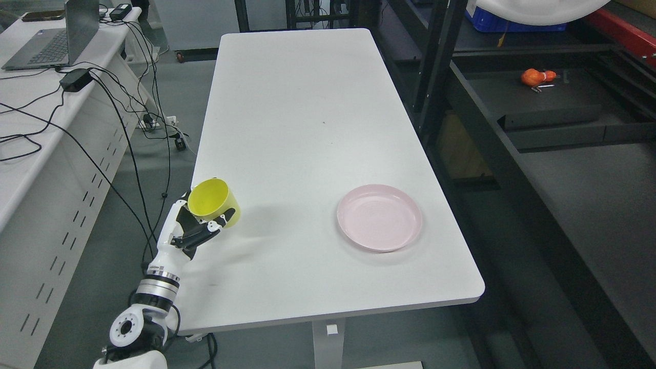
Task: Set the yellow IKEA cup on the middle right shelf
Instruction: 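Lift the yellow cup off the table with the left hand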
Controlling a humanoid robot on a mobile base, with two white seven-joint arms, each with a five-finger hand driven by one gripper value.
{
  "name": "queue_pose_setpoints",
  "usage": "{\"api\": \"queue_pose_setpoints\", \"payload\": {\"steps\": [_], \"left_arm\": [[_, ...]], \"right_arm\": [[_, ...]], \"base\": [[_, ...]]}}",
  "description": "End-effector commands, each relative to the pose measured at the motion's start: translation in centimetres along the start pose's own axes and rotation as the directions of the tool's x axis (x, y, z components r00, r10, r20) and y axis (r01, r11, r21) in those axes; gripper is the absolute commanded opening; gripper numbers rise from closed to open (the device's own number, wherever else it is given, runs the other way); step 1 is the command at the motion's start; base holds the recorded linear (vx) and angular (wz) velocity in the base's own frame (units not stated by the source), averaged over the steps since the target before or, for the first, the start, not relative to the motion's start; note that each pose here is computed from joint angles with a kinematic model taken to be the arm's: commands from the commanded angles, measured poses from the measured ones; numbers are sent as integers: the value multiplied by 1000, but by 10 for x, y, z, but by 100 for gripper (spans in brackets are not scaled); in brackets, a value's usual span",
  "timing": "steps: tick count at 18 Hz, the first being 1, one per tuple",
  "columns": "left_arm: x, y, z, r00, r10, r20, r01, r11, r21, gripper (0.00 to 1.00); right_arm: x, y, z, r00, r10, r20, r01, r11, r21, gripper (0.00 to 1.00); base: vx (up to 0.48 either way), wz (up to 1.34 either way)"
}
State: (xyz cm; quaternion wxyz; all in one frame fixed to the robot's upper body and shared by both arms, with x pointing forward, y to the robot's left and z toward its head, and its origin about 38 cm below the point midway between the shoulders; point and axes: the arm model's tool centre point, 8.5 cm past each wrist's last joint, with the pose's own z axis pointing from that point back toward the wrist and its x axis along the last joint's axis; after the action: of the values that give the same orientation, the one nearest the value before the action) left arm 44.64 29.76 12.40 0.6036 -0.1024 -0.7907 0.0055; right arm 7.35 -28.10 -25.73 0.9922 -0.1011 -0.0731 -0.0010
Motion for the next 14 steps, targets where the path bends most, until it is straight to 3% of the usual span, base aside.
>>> {"api": "queue_pose_setpoints", "payload": {"steps": [1,14], "left_arm": [[69,7,13,979,-72,190,73,997,6,1],[67,-6,12,979,-71,190,78,996,-31,1]], "right_arm": [[-9,-10,-1,1000,-4,-15,3,1000,-13,99],[-9,-10,-1,1000,-4,-15,3,1000,-13,99]], "base": [[-65,0],[-137,-34]]}}
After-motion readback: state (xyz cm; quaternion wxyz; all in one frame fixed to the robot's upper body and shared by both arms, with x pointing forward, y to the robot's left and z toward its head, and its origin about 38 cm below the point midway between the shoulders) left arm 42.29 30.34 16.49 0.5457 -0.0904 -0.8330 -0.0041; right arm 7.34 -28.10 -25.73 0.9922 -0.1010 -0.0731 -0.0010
